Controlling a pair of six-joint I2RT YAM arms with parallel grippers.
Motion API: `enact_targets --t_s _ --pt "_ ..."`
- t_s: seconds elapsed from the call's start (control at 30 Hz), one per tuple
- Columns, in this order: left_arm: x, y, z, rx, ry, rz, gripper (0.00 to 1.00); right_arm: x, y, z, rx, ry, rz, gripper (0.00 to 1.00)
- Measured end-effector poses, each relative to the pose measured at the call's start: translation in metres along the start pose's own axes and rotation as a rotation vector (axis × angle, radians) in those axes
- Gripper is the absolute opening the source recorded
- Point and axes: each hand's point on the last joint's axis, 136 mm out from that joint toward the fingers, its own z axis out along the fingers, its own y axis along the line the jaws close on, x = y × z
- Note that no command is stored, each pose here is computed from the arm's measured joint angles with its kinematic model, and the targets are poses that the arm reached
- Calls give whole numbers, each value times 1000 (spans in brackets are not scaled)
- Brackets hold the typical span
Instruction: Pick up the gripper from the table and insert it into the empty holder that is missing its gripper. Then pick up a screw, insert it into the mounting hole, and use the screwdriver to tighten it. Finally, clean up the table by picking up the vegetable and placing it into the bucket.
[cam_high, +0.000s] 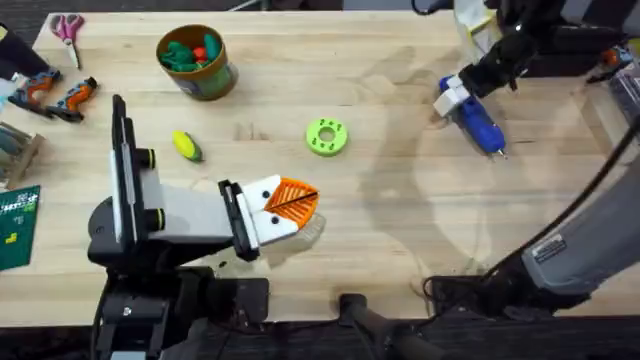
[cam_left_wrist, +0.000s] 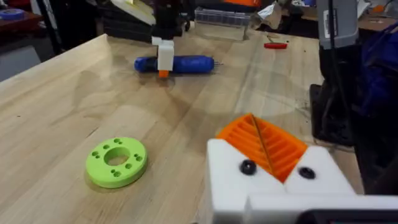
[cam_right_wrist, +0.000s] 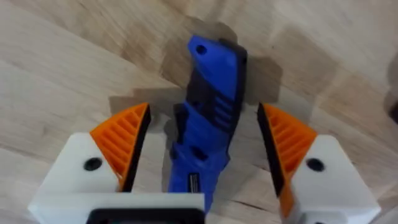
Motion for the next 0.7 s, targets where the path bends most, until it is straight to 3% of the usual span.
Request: enact_targets --t_s 0.37,0.4,0.6,0.7 --pt "0 0 0 0 0 0 6 10 -4 13 -43 19 46 965" --pt "0 0 0 0 0 0 6 10 -4 13 -43 19 46 879" --pt "0 0 0 0 0 0 6 12 -11 14 -21 23 52 62" --pt "0 0 0 0 0 0 6 13 -12 15 -21 27 54 26"
